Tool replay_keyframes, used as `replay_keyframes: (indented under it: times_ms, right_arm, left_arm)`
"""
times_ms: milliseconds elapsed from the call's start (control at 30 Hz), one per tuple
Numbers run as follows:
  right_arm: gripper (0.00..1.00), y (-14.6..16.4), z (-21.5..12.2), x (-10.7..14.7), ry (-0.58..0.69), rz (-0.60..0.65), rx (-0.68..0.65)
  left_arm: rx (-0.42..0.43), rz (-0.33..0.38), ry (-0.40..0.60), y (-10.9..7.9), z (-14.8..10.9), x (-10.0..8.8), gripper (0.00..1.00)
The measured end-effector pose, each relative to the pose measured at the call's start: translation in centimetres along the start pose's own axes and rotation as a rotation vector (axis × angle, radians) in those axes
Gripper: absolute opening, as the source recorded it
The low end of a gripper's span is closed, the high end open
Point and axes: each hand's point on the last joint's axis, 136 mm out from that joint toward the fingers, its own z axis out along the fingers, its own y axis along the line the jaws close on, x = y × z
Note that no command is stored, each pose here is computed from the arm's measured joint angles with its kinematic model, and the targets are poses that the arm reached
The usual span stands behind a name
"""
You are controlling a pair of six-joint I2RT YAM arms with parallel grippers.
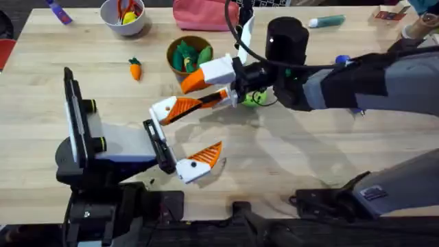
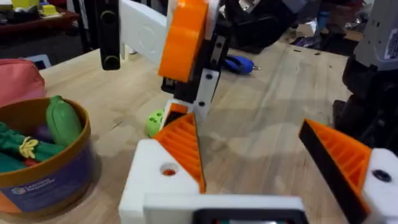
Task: Pick up the gripper from the table and insert it into the empty holder that is missing its gripper. Then pick up a screw, insert it into the mounting hole, and use the screwdriver to tighten it. Finally, clean up the table by picking up the vegetable and placing it into the bucket.
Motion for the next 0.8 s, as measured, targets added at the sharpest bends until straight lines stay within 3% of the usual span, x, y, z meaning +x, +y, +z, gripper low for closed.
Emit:
replay_keyframes:
  times_ms: [233, 467, 667, 800]
  right_arm:
    - [0.942, -2.4, -2.9, 0.5, -0.065, 0.126, 0.144]
    - [0.944, -1.7, -7.6, 1.6, -0.172, 0.094, 0.359]
    - [0.944, -0.5, -11.7, 3.1, -0.165, 0.087, 0.671]
    - [0.943, 1.0, -14.6, 3.3, -0.116, 0.017, 0.909]
  left_arm:
    - [0.000, 0.000, 0.000, 0.0, 0.0, 0.0, 0.985]
    - [0.000, 0.000, 0.000, 0.0, 0.0, 0.0, 0.986]
    - [0.000, -0.001, 0.000, 0.0, 0.0, 0.0, 0.985]
    - [0.000, 0.000, 0.000, 0.0, 0.0, 0.0, 0.985]
